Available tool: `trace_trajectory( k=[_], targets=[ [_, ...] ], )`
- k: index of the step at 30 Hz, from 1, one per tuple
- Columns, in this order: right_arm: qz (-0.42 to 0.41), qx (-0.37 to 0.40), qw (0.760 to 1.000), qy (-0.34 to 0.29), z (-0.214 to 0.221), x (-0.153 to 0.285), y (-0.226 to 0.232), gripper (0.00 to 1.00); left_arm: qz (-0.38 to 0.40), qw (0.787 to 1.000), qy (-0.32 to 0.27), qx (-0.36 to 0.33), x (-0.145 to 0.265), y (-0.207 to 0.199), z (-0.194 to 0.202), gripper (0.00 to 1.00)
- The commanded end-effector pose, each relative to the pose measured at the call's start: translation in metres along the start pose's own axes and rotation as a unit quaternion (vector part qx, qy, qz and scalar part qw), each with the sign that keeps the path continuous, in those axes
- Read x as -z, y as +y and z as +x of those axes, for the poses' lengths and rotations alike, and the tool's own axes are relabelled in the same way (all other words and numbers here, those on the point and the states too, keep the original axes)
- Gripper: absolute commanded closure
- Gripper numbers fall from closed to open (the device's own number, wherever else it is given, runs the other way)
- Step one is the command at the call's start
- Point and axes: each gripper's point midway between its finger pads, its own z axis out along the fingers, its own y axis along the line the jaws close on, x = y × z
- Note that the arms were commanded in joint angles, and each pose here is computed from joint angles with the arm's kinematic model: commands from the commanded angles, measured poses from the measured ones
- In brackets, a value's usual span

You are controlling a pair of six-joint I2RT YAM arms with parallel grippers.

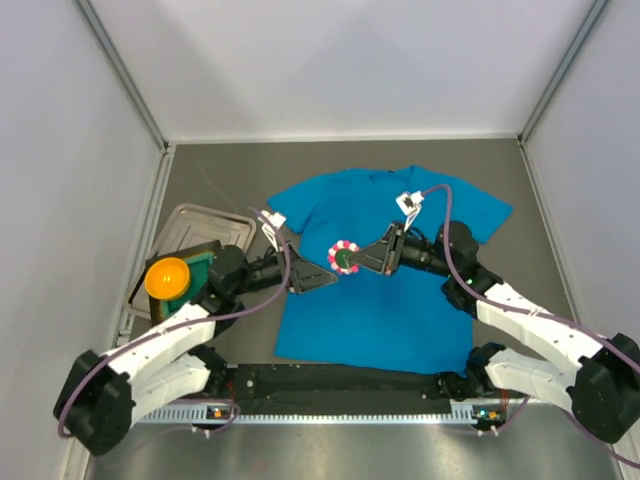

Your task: Remove the brooch from the garment

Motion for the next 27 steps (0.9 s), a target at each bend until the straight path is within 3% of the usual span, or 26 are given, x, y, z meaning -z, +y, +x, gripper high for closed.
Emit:
trace_trajectory(
  k=[1,2,4,5,6,8,12,13,17,21,27],
  targets=[
    [0.025,0.128,0.991,-0.030,-0.026,0.005,0.007,1.00,-0.047,0.998,-0.031,-0.006,0.024,0.000,-0.005,0.33],
    [0.029,0.145,0.988,-0.032,-0.029,0.005,0.007,1.00,-0.084,0.996,-0.026,0.018,0.032,0.010,0.000,0.33],
    [0.034,0.188,0.981,-0.029,-0.028,0.007,0.005,1.00,-0.114,0.990,-0.077,0.005,0.044,-0.002,-0.020,0.32],
    [0.043,0.203,0.978,-0.034,-0.030,0.008,0.001,1.00,-0.170,0.982,-0.074,0.040,0.056,0.014,-0.012,0.32],
    [0.043,0.220,0.974,-0.034,-0.029,0.009,0.002,1.00,-0.201,0.971,-0.125,0.040,0.064,0.011,-0.034,0.32],
    [0.046,0.266,0.962,-0.027,-0.025,0.008,0.002,1.00,-0.222,0.957,-0.166,0.089,0.078,0.003,-0.043,0.30],
    [0.024,0.344,0.939,-0.011,-0.014,0.001,0.016,1.00,-0.177,0.940,-0.220,0.194,0.075,-0.023,-0.064,0.32],
    [0.017,0.373,0.928,-0.010,-0.011,-0.001,0.021,1.00,-0.169,0.929,-0.214,0.249,0.068,-0.023,-0.063,0.33],
    [0.002,0.438,0.899,-0.014,-0.002,-0.009,0.042,1.00,-0.186,0.900,-0.181,0.349,0.052,-0.017,-0.060,0.41],
    [-0.002,0.478,0.878,0.004,0.005,-0.018,0.047,1.00,-0.254,0.888,-0.159,0.350,0.051,-0.015,-0.064,0.41],
    [0.021,0.530,0.847,0.028,0.013,-0.034,0.044,1.00,-0.248,0.883,-0.165,0.363,0.054,-0.017,-0.062,0.41]
  ],
)
